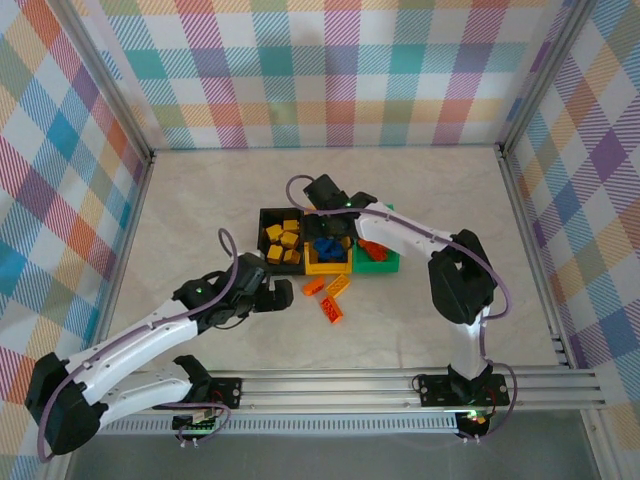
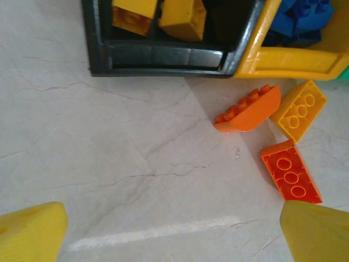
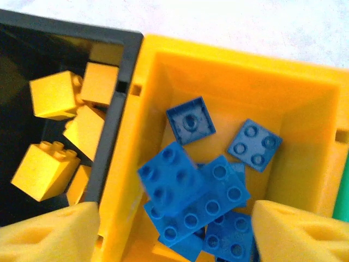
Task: Sort the legos into containers by color
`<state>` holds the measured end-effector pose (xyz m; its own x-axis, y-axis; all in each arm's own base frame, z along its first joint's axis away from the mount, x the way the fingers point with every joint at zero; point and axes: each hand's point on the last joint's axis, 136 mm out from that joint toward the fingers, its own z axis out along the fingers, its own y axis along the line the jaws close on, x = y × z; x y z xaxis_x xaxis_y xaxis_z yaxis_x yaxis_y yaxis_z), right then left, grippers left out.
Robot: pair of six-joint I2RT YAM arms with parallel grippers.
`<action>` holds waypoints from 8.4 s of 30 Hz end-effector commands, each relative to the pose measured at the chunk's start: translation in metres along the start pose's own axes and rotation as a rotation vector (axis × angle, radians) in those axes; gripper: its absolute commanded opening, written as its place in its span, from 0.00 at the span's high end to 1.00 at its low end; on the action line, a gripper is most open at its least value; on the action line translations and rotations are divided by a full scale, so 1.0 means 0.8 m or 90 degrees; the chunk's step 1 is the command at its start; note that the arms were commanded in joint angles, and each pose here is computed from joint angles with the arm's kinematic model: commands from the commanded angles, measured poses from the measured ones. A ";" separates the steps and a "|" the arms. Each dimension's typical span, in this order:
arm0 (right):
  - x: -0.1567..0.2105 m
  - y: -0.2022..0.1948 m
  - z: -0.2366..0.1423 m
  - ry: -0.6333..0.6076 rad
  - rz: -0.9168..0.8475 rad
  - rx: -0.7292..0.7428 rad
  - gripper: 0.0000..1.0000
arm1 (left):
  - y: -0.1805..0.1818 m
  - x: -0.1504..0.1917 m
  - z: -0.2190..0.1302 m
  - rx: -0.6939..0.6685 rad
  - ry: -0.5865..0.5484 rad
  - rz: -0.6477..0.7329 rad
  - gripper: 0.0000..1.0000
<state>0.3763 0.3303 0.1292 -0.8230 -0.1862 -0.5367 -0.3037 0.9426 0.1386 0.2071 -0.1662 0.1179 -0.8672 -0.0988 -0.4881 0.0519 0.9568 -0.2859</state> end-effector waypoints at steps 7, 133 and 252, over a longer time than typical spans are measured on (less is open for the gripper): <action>-0.002 -0.005 -0.089 -0.075 0.053 -0.066 0.13 | -0.082 0.025 0.040 0.066 0.055 0.110 0.00; 0.169 -0.073 -0.038 0.028 0.149 -0.042 0.15 | -0.051 -0.047 0.046 0.022 -0.022 -0.027 0.00; 0.168 -0.063 -0.005 0.056 0.258 0.012 0.12 | -0.054 -0.099 -0.039 0.022 -0.171 -0.015 0.00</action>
<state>0.2699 0.2528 0.0534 -0.9215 0.1234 -0.3682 0.0059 0.9525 0.3045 0.2699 -0.2177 0.2073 -0.7089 -0.1406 -0.6911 0.1355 0.9345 -0.3291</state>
